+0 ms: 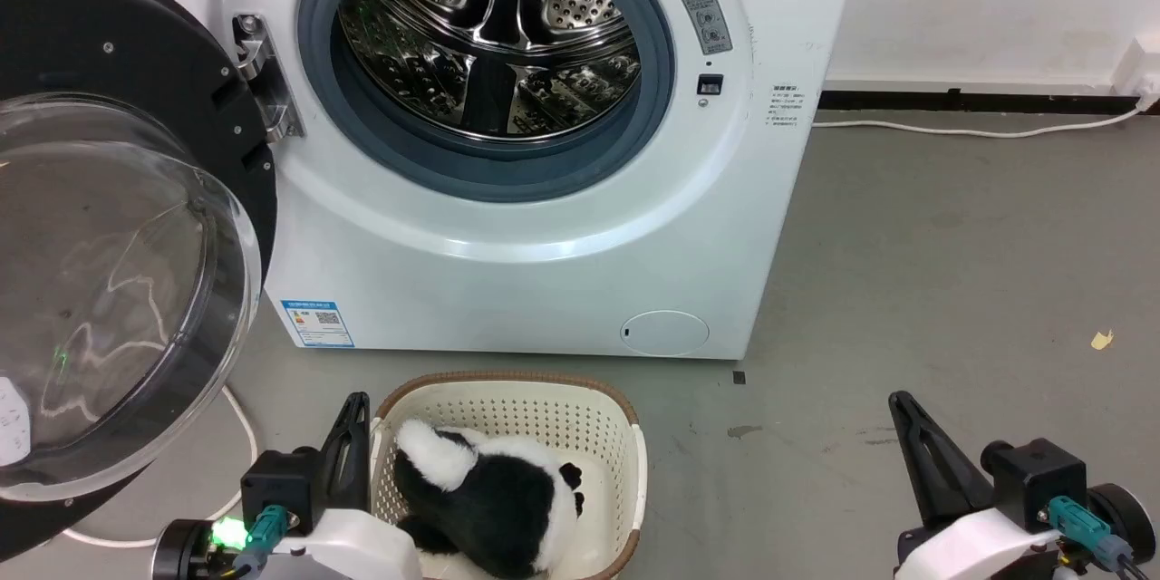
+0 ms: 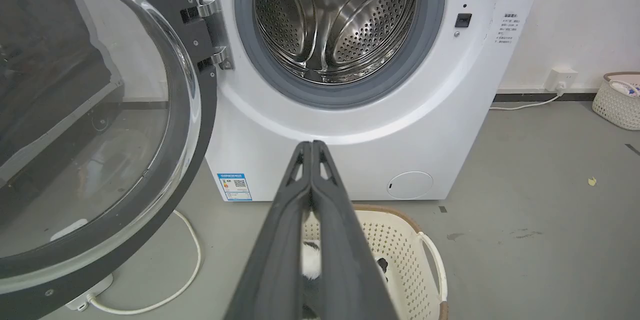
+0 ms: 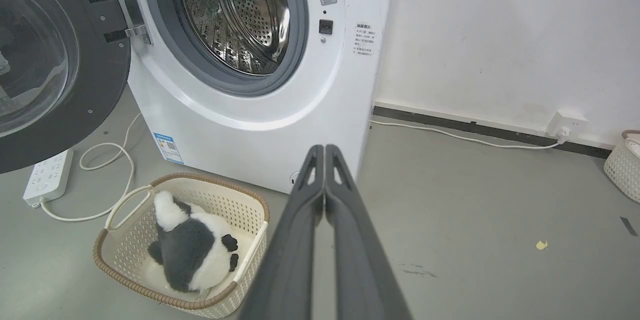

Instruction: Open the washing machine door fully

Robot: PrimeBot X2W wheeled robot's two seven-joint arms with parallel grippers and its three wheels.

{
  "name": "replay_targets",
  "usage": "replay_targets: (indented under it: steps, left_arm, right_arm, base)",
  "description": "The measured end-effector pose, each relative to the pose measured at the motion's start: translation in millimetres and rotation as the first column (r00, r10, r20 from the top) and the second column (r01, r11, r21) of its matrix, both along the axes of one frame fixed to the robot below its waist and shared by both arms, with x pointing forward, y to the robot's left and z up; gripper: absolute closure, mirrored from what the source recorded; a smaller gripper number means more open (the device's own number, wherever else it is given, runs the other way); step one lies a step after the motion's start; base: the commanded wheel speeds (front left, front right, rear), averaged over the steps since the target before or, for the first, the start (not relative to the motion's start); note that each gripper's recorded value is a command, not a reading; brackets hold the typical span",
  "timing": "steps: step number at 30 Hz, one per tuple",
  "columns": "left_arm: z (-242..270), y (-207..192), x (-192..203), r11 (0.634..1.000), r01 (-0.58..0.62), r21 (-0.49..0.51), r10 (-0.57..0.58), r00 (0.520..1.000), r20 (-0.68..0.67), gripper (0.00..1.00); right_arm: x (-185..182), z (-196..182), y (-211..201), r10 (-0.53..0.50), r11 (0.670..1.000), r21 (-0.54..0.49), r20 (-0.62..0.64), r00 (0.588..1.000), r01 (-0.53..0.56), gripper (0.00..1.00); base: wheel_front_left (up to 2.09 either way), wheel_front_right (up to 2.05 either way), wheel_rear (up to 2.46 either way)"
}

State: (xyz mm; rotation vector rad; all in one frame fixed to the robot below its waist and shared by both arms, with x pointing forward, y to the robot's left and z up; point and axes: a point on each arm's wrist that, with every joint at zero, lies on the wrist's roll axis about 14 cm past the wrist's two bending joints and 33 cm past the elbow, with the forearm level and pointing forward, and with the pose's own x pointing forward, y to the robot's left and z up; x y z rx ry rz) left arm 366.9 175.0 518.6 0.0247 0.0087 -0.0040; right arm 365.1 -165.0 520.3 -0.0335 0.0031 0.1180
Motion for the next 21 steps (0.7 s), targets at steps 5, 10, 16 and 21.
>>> replay_targets:
  steps: [5, 10, 16, 21]
  left_arm:
    - [1.2, 0.0, 0.9, 1.0, 0.001, 0.006, -0.001, 1.0, -0.001, 1.0]
    - [2.0, 0.7, 1.5, 1.0, -0.001, 0.009, 0.001, 1.0, -0.004, 1.0]
    - [2.8, 2.5, 2.2, 1.0, -0.006, 0.016, 0.006, 1.0, -0.01, 1.0]
    - [2.9, 3.3, 2.3, 1.0, -0.008, 0.016, 0.008, 1.0, -0.01, 1.0]
  right_arm:
    - [0.8, -0.2, 0.8, 0.002, 1.0, -0.003, -0.007, 1.0, -0.002, 1.0]
    - [1.9, 0.3, 1.7, 0.004, 1.0, -0.008, -0.011, 1.0, -0.005, 1.0]
    - [3.5, 1.4, 3.5, 0.009, 1.0, -0.013, -0.015, 1.0, -0.009, 1.0]
    - [3.6, 1.4, 4.1, 0.011, 1.0, -0.013, -0.016, 1.0, -0.011, 1.0]
  base:
    - [0.0, 0.0, 0.0]
    - [0.0, 0.0, 0.0]
    - [0.0, 0.0, 0.0]
    - [0.0, 0.0, 0.0]
